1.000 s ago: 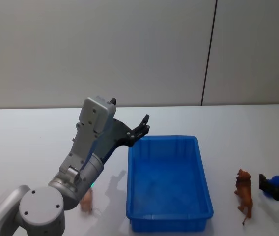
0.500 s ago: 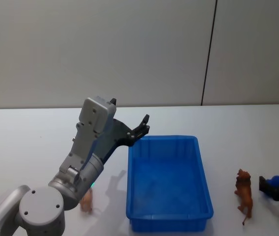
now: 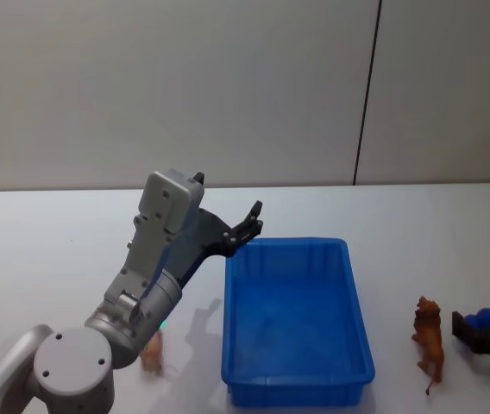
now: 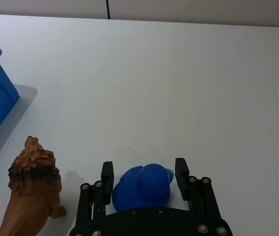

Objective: Pick up the two dolls from the table and place them into the box.

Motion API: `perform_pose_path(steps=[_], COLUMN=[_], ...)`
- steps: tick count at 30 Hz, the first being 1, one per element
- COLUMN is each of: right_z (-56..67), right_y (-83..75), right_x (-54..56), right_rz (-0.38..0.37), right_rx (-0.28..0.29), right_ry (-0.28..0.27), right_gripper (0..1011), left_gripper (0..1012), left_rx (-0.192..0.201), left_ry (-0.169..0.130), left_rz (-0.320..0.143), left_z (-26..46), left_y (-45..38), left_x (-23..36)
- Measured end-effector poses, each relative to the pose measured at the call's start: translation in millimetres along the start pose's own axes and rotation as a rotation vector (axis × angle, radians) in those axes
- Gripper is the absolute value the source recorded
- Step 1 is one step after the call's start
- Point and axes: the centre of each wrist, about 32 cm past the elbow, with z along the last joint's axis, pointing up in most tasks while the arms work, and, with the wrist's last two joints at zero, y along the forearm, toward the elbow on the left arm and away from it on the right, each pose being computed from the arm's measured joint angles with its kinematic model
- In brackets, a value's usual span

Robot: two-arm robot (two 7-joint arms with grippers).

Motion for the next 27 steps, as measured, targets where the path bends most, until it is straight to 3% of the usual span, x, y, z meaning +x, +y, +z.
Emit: perform_pose_path(steps=[14,27], right_z=[2.6,19.6], right_y=[5.8,0.9], right_x=[-0.4,-4.9], right_rz=[0.009,0.016], right_rx=[-0.001,0.095], right_ry=[0.011,-0.020], right_gripper=[371,263], left_gripper=[1001,1001], left_rx=[0.000,0.000], left_ry=[0.000,0.000], left_rz=[0.000,0.000], left_z=[0.0,0.0], left_y=[0.0,0.0], left_x=[0.0,0.0])
